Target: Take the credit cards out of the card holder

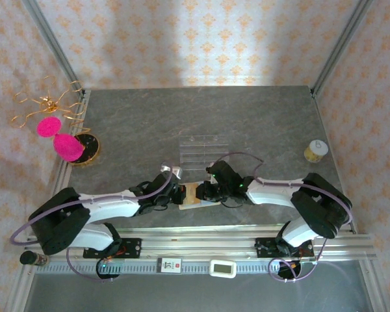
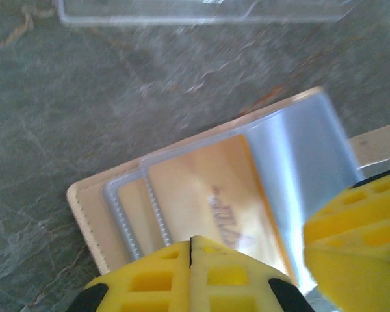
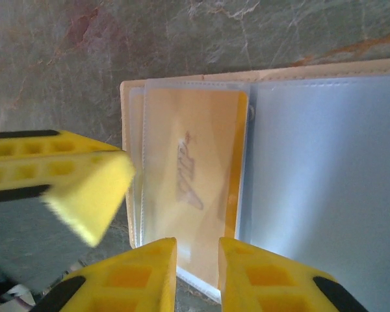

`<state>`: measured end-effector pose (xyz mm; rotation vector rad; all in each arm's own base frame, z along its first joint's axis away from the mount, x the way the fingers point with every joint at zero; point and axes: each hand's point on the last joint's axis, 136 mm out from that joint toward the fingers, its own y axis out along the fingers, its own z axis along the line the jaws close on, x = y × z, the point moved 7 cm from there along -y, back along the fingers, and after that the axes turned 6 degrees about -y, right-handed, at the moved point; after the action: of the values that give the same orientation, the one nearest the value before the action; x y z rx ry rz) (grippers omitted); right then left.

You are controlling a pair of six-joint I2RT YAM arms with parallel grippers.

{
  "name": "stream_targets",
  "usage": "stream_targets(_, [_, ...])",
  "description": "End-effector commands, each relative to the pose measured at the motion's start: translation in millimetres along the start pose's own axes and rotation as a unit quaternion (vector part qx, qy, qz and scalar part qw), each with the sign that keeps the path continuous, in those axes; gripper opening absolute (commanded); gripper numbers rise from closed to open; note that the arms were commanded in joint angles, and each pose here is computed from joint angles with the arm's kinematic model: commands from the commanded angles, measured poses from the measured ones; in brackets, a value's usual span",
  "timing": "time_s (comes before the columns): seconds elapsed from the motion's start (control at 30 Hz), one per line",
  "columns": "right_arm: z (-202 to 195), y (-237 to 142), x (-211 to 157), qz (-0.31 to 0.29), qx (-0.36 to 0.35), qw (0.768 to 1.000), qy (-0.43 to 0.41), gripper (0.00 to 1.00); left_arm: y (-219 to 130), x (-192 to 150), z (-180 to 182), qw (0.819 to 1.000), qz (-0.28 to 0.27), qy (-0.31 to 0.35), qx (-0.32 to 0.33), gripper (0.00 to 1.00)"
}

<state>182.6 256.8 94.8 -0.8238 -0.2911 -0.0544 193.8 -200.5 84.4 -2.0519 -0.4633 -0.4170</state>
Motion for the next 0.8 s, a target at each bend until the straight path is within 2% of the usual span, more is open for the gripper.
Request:
stream_targets(0.0, [-5.7,4.6,1.8,0.003,-0.003,1.000,0.021,0.21,8.1,-8.2,11.1,0.999,0.011,0.001,0.033,0.00])
stream_targets(0.3, [-15.5,14.5,-2.5,0.021,-0.015,0.999,0.037,0.18,13.0,-26.3,23.5,0.998,0.046,-0.010,0.037,0.00])
stream_targets(0.47, [-9.7,13.9,-0.5,0.018,0.007,0.999,0.030,0.11,14.8,-28.6,20.5,0.998,0.056,-0.002,0.028,0.00])
stream_targets(0.5, [-8.5,13.2,-0.2,0.016,0.010,0.999,0.027,0.07,15.6,-29.2,20.4,0.998,0.058,-0.001,0.029,0.00])
stream_targets(0.53, [-9.4,12.4,-0.3,0.015,0.005,0.999,0.029,0.00,16.2,-29.7,21.1,0.998,0.061,-0.001,0.031,0.00])
stream_targets(0.77, [-39.4,-6.7,-7.3,-0.014,-0.075,0.995,0.062,0.00,13.9,-28.0,24.8,0.998,0.050,-0.004,0.035,0.00])
